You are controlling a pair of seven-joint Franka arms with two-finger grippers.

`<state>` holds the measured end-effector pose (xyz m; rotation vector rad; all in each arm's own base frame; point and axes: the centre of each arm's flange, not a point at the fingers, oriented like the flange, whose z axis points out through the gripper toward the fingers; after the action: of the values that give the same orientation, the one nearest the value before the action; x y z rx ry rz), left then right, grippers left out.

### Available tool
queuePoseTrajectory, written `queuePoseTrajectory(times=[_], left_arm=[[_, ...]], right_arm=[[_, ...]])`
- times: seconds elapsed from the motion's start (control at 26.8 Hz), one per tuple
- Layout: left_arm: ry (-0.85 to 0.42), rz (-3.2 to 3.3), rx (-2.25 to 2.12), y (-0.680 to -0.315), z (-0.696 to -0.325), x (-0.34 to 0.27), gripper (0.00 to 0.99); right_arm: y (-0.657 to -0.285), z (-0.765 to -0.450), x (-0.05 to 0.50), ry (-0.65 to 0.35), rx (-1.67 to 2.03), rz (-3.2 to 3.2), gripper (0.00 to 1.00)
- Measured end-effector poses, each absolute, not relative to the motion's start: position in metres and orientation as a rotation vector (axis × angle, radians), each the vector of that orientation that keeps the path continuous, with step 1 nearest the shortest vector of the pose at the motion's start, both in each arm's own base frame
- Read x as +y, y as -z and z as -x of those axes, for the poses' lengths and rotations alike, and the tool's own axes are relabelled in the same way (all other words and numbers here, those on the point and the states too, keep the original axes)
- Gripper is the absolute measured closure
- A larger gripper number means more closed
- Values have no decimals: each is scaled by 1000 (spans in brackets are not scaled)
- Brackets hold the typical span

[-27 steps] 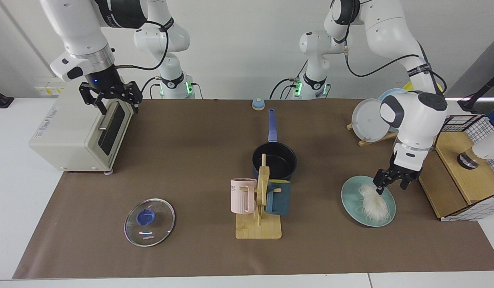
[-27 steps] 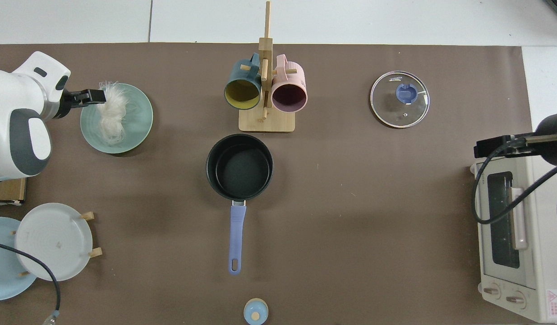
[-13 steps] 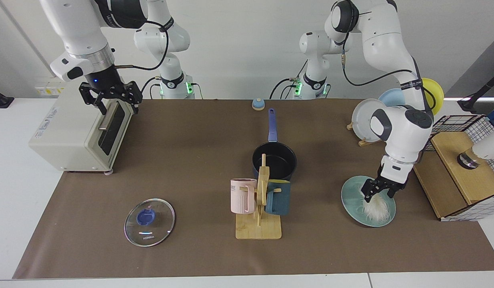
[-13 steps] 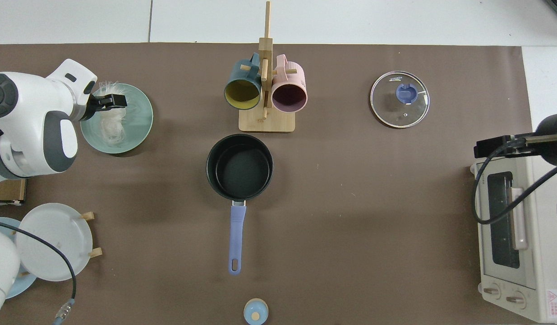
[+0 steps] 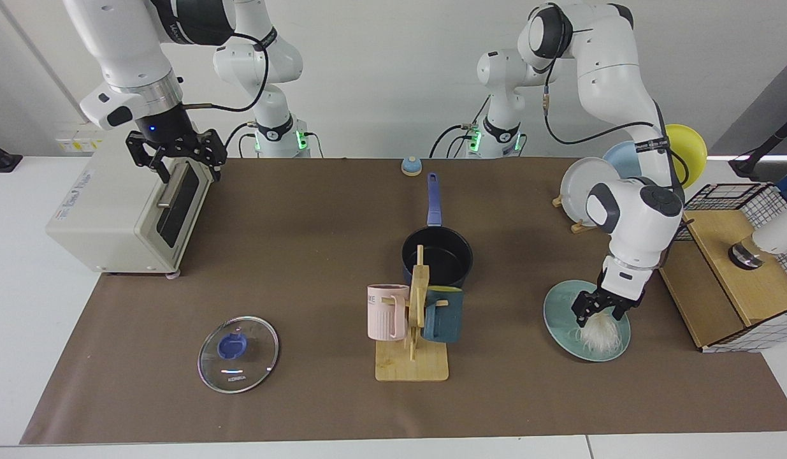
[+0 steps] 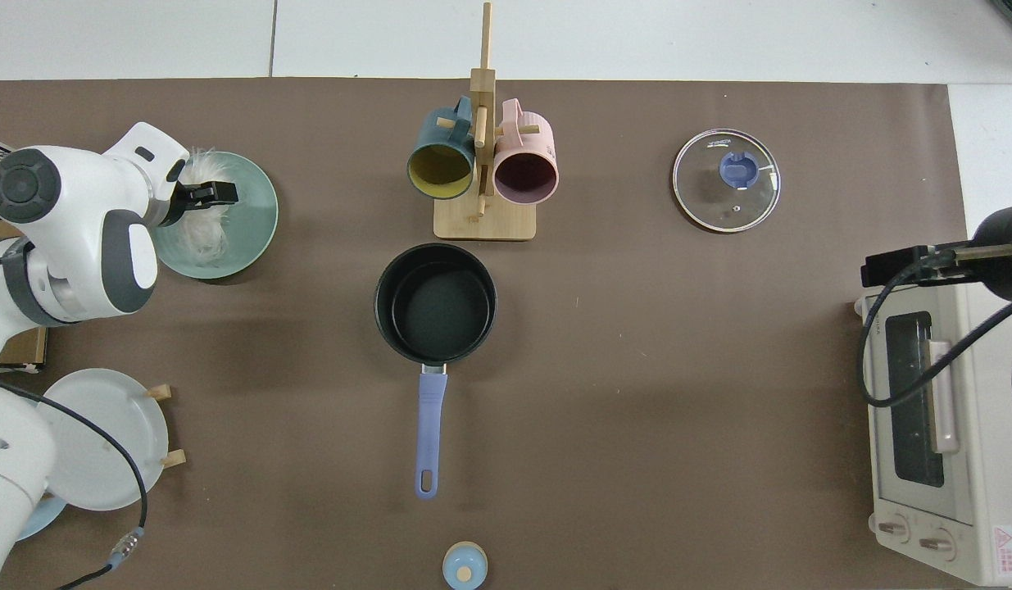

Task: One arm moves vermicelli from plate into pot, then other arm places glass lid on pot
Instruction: 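Grasp the white vermicelli on the teal plate with the left gripper, then carry the vermicelli over the pot while the right gripper reaches the lid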

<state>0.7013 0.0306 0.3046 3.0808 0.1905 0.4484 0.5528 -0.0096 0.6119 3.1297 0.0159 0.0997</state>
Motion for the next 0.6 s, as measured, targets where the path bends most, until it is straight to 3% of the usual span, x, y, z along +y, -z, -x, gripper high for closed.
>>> queuePoseTrajectory(times=[0.26,0.3,0.41,0.45,0.6], left_arm=[[-464,-3063,227,-299,-704,24,62],[-468,-3062,230,-300,-705,24,172],[-481,-3060,233,-305,-707,25,326],[-485,-3059,233,-306,-708,24,436],[-477,-3058,231,-313,-711,24,577]], right_arm=[[-613,-554,-7,-115,24,-3129,0],[-613,-554,-6,-124,26,-3129,0],[-614,-555,-6,-130,28,-3127,4],[-614,-555,-6,-131,27,-3127,4],[-614,-559,-7,-126,24,-3126,4]])
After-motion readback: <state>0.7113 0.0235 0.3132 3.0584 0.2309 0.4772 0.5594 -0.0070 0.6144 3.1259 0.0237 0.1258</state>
